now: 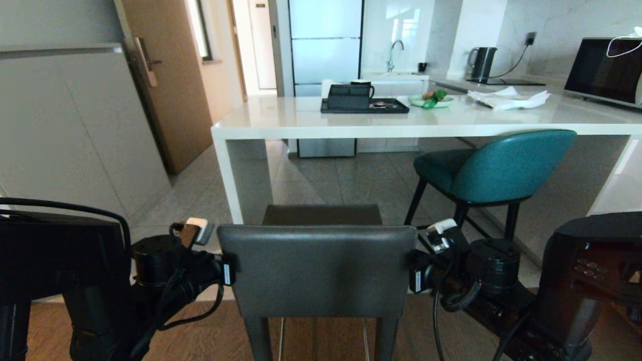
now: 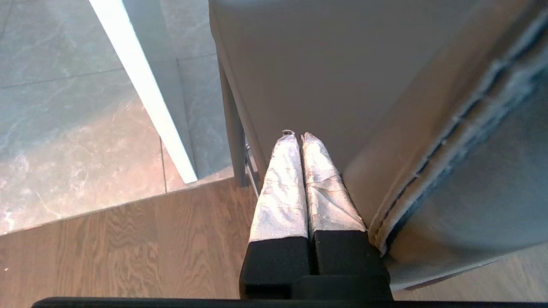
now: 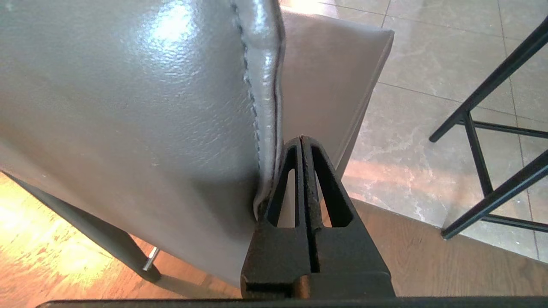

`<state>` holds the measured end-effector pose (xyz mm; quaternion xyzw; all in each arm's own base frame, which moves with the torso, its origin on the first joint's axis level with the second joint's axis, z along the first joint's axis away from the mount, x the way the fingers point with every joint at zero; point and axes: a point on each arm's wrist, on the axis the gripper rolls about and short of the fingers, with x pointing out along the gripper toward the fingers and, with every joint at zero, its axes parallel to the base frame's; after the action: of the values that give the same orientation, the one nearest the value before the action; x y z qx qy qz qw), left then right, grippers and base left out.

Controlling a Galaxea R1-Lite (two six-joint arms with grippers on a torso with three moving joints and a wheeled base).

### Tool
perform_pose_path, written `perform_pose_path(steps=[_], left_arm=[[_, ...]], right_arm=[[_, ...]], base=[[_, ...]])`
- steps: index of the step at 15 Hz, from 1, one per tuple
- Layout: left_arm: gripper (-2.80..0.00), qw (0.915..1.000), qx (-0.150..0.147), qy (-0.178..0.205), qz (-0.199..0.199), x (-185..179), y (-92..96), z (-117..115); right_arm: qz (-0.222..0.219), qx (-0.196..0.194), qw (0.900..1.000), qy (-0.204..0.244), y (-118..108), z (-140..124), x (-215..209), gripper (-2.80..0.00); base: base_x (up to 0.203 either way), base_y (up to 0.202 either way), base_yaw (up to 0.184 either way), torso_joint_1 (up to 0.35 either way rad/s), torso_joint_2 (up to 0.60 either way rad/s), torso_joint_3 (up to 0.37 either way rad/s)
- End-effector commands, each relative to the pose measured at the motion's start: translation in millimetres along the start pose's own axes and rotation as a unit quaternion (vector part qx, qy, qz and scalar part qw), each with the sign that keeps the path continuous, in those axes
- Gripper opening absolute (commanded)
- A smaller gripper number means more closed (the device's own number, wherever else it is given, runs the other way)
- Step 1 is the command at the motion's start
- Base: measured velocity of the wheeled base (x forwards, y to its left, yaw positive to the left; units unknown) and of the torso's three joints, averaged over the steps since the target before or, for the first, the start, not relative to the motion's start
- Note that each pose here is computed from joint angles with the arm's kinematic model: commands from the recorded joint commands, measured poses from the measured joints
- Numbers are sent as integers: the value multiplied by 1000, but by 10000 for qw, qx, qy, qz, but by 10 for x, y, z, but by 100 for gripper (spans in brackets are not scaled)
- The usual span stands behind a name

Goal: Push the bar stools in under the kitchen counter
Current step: Pull the gray chair out from under the dining table

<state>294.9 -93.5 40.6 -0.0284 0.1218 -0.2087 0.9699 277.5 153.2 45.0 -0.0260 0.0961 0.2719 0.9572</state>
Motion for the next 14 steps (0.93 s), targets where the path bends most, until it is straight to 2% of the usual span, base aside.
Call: perform_pose_path(steps=[1, 7, 10, 14], left_arm=[[-280, 10000, -6, 3, -7, -3, 3, -10], [-280, 9998, -22, 57, 173, -58, 7, -23], [-280, 9997, -33, 13, 240, -58, 47, -3], [-280, 9983, -112, 14, 574, -104, 238, -4]], right_arm=[[276, -50, 9996, -76, 160, 19, 4, -280], [192, -15, 9998, 16, 104, -44, 39, -280], [-107, 40, 9999, -88, -88, 20, 1, -280], [-455, 146, 9988, -123, -313, 68, -118, -280]], base=[[0, 0, 0, 0, 0, 0], [0, 0, 0, 0, 0, 0], [0, 0, 0, 0, 0, 0], [0, 0, 0, 0, 0, 0]])
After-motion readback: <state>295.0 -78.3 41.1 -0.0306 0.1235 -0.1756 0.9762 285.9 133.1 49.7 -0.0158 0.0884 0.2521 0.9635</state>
